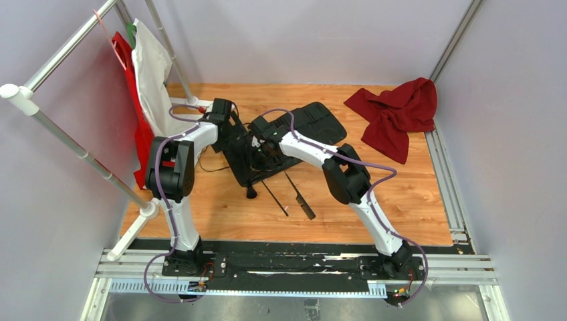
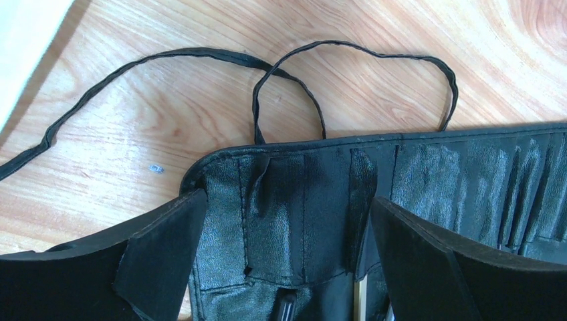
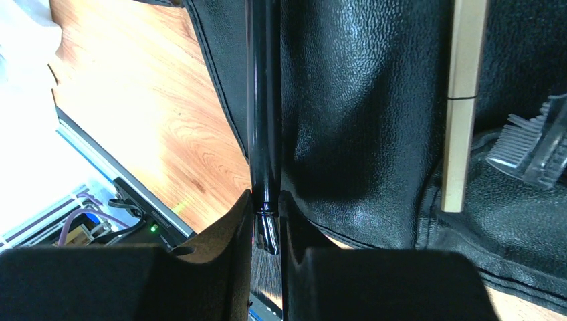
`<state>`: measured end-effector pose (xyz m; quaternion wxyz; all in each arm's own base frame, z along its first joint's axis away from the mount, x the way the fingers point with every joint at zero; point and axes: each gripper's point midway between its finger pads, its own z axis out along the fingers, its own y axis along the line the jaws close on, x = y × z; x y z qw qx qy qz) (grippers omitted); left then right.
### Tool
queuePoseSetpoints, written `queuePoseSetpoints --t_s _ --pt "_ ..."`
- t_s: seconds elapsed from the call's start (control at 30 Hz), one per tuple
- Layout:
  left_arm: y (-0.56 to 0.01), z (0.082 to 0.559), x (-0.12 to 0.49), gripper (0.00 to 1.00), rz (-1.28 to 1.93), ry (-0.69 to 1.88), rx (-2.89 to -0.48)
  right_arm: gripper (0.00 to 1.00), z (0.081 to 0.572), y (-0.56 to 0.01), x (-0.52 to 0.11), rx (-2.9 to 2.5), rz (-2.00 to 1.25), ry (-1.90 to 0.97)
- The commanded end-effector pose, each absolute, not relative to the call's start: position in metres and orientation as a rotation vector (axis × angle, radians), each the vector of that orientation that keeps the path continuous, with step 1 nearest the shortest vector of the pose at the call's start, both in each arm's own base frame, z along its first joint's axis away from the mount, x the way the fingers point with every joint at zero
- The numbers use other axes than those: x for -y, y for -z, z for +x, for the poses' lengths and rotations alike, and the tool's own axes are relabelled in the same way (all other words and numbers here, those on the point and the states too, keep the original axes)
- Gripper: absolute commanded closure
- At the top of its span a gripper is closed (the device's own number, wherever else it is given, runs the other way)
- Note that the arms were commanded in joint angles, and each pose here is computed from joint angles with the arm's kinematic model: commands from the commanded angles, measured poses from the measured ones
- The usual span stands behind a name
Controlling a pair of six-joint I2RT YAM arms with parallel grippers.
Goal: Organize the makeup
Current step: Place the makeup brush in the cosmetics bag.
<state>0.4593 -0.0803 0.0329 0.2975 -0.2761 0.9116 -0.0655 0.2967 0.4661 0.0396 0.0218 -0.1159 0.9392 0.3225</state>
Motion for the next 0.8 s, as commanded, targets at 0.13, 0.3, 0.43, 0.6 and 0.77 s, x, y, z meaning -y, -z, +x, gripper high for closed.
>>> queuePoseSetpoints --t_s 0.13,0.3,0.43,0.6,0.77 --pt "0.0015 0.4088 0.1083 0.02 -0.753 0.225 -2.639 0.99 0.3005 -0.0603 -0.4626 -2.890 -0.374 -1.041" --pt "0.0003 0.4092 0.1100 0.02 -0.749 0.229 -2.638 0.99 0.2977 -0.0579 -0.4594 -2.906 -0.373 -1.033" --pt "-0.0005 0.4102 0.1106 0.02 -0.747 0.234 -2.636 0.99 0.2950 -0.0559 -0.4574 -2.915 -0.374 -1.027" --pt "-0.0007 0.4103 0.1114 0.02 -0.744 0.235 -2.636 0.99 0.2954 -0.0549 -0.4579 -2.917 -0.373 -1.028" --pt "-0.0014 0.4105 0.1117 0.02 -0.744 0.239 -2.635 1.00 0.2951 -0.0519 -0.4576 -2.925 -0.371 -1.026"
